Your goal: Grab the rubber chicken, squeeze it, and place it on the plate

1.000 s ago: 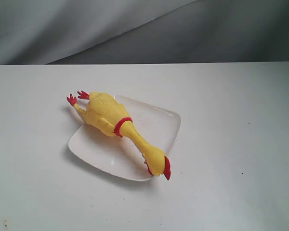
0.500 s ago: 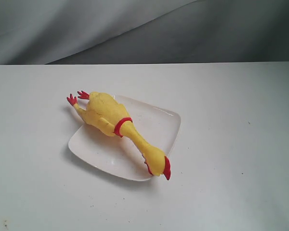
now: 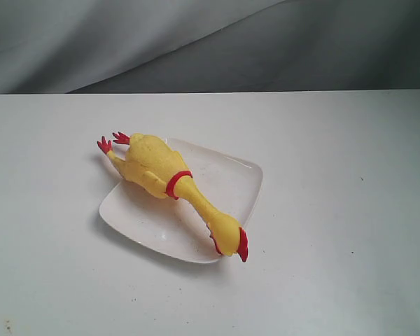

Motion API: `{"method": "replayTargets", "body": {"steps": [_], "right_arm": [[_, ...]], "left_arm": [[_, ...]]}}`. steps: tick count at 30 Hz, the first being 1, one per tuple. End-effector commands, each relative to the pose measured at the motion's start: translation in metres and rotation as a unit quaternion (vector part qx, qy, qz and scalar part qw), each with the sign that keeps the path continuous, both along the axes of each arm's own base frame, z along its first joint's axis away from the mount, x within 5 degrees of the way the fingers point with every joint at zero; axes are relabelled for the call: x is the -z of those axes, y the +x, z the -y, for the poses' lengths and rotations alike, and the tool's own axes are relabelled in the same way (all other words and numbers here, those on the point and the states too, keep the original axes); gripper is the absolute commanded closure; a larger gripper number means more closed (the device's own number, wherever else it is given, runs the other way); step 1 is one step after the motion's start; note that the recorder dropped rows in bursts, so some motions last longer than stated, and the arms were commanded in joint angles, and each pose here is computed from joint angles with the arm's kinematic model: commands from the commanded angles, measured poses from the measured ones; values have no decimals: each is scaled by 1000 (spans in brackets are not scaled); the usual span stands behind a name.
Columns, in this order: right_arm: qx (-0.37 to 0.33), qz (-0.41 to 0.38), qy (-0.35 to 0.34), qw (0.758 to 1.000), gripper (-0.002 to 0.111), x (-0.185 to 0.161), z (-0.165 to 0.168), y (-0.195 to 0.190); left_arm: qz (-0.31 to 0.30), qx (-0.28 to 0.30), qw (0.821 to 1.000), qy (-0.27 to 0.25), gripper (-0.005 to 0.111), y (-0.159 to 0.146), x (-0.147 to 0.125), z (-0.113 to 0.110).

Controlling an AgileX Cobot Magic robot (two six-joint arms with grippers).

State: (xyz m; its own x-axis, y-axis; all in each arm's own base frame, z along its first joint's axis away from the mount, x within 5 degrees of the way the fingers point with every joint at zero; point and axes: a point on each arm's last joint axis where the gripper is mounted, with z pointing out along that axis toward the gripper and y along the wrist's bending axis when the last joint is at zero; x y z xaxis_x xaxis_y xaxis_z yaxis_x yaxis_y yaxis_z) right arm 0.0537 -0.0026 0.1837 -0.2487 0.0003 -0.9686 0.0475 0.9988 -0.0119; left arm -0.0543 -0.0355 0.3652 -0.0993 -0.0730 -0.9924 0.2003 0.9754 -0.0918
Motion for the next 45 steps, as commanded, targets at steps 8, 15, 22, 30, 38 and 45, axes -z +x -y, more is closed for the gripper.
{"method": "replayTargets", "body": {"steps": [8, 15, 22, 30, 38, 45], "right_arm": [[4, 0, -4, 1000, 108, 1, 1, 0], [4, 0, -4, 1000, 108, 1, 1, 0], [4, 0, -4, 1000, 108, 1, 1, 0], [4, 0, -4, 1000, 108, 1, 1, 0], [4, 0, -4, 1000, 108, 1, 1, 0], [4, 0, -4, 1000, 108, 1, 1, 0]], "left_arm": [[116, -45, 991, 47, 107, 0, -19, -8], [222, -119, 966, 53, 107, 20, -21, -23], [176, -154, 972, 34, 107, 59, 26, -34], [112, -156, 981, 36, 107, 91, 87, -39], [34, -160, 986, 14, 107, 105, 138, -41], [-7, -160, 987, 18, 107, 110, 167, -42]]}}
